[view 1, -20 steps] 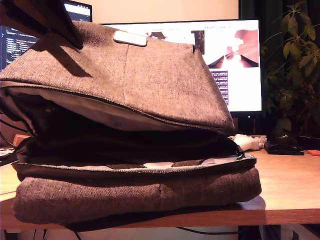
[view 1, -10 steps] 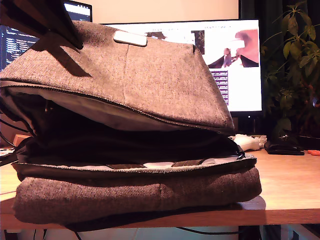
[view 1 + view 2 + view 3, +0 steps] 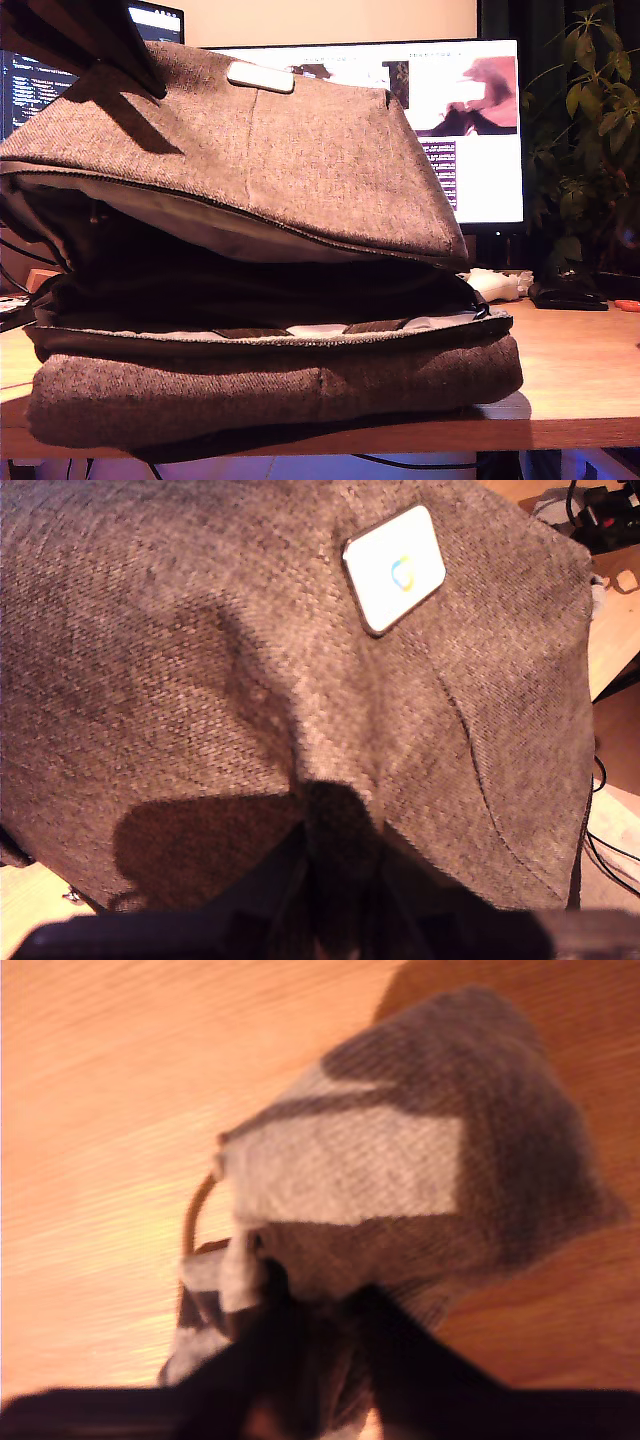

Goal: Pack the pair of socks inside the grey Google backpack

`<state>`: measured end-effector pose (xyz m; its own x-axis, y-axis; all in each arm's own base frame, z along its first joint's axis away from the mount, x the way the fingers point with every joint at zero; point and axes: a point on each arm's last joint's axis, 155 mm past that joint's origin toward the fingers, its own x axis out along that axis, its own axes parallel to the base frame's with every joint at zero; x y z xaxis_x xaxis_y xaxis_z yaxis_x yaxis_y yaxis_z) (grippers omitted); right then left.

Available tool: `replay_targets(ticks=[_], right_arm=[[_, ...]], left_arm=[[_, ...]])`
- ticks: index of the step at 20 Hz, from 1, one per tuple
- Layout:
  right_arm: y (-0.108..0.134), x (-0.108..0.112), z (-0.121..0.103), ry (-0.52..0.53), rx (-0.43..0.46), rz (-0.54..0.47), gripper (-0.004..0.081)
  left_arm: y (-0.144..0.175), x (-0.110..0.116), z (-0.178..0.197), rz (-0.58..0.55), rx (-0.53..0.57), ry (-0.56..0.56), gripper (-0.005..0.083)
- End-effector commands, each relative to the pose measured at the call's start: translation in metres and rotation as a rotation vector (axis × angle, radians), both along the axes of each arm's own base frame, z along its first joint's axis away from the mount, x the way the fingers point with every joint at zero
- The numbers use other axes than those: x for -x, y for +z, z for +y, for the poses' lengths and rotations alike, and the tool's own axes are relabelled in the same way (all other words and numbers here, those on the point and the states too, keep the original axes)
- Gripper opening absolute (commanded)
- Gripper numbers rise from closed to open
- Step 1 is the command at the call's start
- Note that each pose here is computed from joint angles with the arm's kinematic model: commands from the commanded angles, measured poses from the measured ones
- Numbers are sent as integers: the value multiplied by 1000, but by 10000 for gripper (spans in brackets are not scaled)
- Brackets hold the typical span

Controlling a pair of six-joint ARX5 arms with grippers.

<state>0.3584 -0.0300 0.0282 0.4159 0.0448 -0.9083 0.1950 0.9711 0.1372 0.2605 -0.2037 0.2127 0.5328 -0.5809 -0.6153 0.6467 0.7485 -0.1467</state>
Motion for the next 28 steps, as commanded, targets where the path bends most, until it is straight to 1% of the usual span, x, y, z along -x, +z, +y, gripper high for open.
replay_targets(ticks=[1,2,4,6,7,8,10,13,14,15,17,18,19,21,23,26,28], right_arm=[[-10,5,30,37,-78,37,33],[-9,5,46,76,-95,37,32],[-9,5,71,146,-87,33,15],[-8,9,97,217,-94,33,15],[-8,10,108,250,-96,33,15],[-7,10,114,275,-81,25,15],[-5,3,113,276,-28,-6,17],[-1,3,112,273,-19,8,23],[1,5,112,274,-20,21,48],[4,5,112,274,-19,31,105],[10,5,114,286,-25,42,270],[15,4,116,298,-30,42,335],[19,3,118,303,-35,42,358],[29,4,121,317,-33,25,358],[45,2,123,322,-27,-23,358],[80,3,119,315,16,-117,352],[106,9,121,339,28,-191,352]], left_arm=[[29,-5,-10,-81,47,-27,-21],[30,-6,-10,-82,48,-27,-21],[30,-6,-10,-83,48,-27,-21],[30,-6,-10,-82,48,-27,-21],[30,-6,-10,-82,48,-27,-21],[30,-6,-10,-82,48,-27,-21],[30,-6,-10,-82,48,-27,-21],[30,-6,-10,-81,48,-27,-21],[30,-6,-10,-82,48,-27,-21],[30,-6,-10,-81,48,-27,-21],[30,-6,-10,-81,48,-27,-21],[30,-6,-10,-81,48,-27,-21],[30,-6,-10,-81,48,-27,-21],[30,-6,-10,-82,48,-27,-21],[30,-6,-10,-82,48,-27,-21],[30,-6,-10,-81,48,-27,-21],[30,-6,-10,-82,48,-27,-21]])
